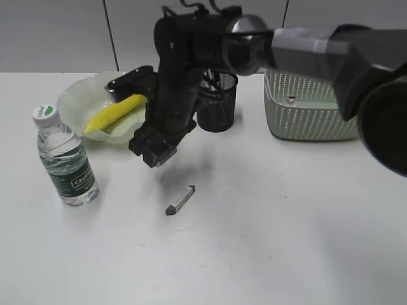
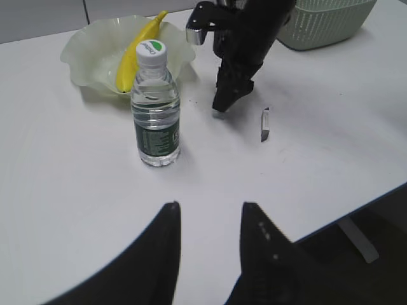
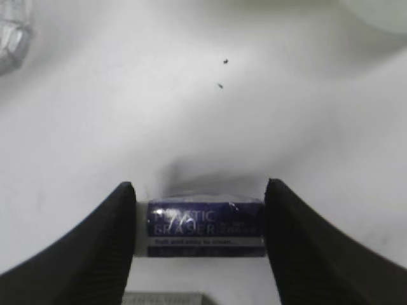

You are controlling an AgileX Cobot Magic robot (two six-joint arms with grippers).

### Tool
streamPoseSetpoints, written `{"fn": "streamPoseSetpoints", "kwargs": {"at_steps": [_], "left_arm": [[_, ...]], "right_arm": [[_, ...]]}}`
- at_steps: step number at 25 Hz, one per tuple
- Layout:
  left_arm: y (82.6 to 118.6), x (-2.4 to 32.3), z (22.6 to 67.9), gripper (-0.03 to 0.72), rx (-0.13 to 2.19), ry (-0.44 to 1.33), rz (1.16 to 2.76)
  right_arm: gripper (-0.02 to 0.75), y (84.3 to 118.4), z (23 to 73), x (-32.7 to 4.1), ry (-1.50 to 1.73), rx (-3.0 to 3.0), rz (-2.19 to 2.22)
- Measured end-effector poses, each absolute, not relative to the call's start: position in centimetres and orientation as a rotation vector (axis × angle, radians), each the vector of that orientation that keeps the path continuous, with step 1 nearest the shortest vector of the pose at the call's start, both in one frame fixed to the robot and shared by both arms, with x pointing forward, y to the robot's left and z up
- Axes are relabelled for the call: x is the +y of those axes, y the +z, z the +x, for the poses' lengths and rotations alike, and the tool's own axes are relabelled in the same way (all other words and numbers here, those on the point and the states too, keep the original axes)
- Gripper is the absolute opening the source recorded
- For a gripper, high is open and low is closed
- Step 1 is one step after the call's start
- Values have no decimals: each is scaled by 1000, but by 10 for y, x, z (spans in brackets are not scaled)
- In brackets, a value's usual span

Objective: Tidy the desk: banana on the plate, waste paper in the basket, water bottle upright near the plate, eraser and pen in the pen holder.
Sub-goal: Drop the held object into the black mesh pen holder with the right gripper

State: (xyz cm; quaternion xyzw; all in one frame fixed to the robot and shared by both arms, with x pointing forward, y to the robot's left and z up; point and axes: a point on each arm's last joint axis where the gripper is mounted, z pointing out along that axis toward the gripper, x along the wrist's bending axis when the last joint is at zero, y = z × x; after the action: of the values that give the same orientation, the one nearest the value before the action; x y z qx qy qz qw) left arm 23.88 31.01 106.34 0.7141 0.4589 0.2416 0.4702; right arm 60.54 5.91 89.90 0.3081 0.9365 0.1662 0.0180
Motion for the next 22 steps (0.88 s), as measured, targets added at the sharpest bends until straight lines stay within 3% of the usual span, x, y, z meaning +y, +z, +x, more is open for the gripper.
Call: {"fn": "streamPoseSetpoints", "kwargs": {"at_steps": [11,18,22], "left_arm": [[1063,310,239,241,1124,592,1750],[1063,310,239,241,1124,592,1750],[1063,310,239,241,1124,592,1750]], "right_arm": [[465,1030,613,16,582,2581,1050],[465,1034,667,-40,716,2362,1290],[465,1024,683,-49,815,2302,1354]]}}
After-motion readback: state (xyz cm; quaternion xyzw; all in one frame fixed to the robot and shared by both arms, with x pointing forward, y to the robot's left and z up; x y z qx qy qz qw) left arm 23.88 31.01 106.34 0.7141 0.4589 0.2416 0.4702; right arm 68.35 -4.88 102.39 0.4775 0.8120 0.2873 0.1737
